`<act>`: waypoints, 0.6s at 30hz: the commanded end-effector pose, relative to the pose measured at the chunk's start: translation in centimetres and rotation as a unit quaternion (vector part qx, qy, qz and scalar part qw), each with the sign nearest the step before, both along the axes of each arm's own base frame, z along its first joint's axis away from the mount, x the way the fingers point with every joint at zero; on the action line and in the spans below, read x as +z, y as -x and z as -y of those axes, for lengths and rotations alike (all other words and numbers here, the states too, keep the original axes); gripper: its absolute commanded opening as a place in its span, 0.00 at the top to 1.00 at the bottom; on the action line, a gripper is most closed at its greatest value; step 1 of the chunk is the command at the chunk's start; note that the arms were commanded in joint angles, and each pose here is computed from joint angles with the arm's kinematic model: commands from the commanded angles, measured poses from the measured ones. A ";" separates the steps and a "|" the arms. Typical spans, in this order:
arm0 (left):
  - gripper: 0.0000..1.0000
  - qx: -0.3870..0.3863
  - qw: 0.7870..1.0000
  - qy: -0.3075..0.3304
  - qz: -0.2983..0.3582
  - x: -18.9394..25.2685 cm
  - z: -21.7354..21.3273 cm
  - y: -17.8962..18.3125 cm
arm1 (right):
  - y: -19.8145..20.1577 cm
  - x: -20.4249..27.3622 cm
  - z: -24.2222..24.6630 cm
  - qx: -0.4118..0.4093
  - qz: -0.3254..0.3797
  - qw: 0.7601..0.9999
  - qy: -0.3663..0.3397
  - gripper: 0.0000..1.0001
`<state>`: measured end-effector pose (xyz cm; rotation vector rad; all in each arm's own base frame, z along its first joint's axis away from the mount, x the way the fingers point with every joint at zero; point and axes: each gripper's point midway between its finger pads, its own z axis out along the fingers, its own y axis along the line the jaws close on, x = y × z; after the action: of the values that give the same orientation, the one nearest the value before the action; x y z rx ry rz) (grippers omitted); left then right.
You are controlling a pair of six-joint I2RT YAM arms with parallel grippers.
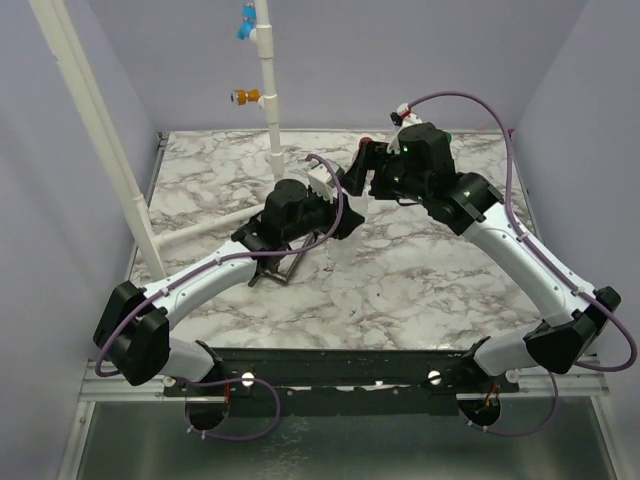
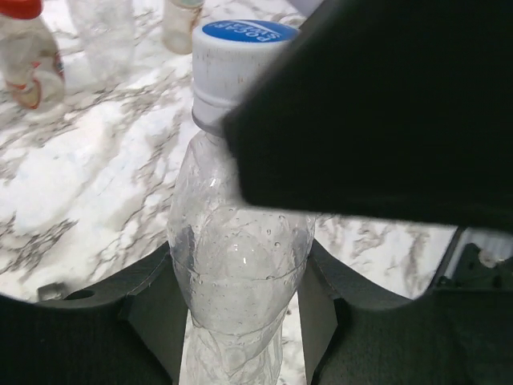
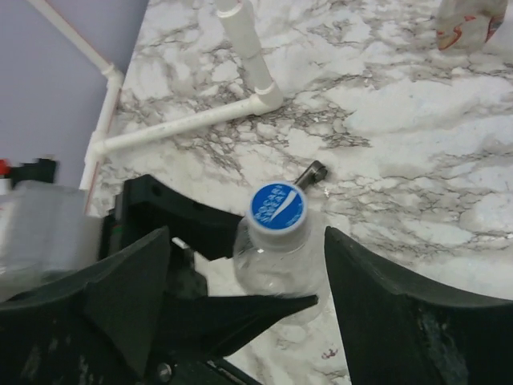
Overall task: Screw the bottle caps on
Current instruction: Screw the bottle cap onto the plastic bottle.
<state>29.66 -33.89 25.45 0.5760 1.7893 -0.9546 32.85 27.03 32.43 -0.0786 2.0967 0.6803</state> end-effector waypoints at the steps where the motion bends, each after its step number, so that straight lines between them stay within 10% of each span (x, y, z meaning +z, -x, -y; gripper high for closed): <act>1: 1.00 0.028 0.997 -0.038 0.062 -1.5 -1.7 -0.9 | 1.9 2.1 0.3 0.011 -0.009 1.000 0.007 0.18; 18: 1.00 -0.004 0.983 -0.041 0.179 -1.7 -2.3 1.7 | 4.2 -1.2 -0.6 0.071 -0.086 0.992 0.056 0.34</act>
<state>27.59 -31.66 21.14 0.7739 1.6282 -0.7692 30.15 27.08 32.56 -0.1624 2.2438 0.6619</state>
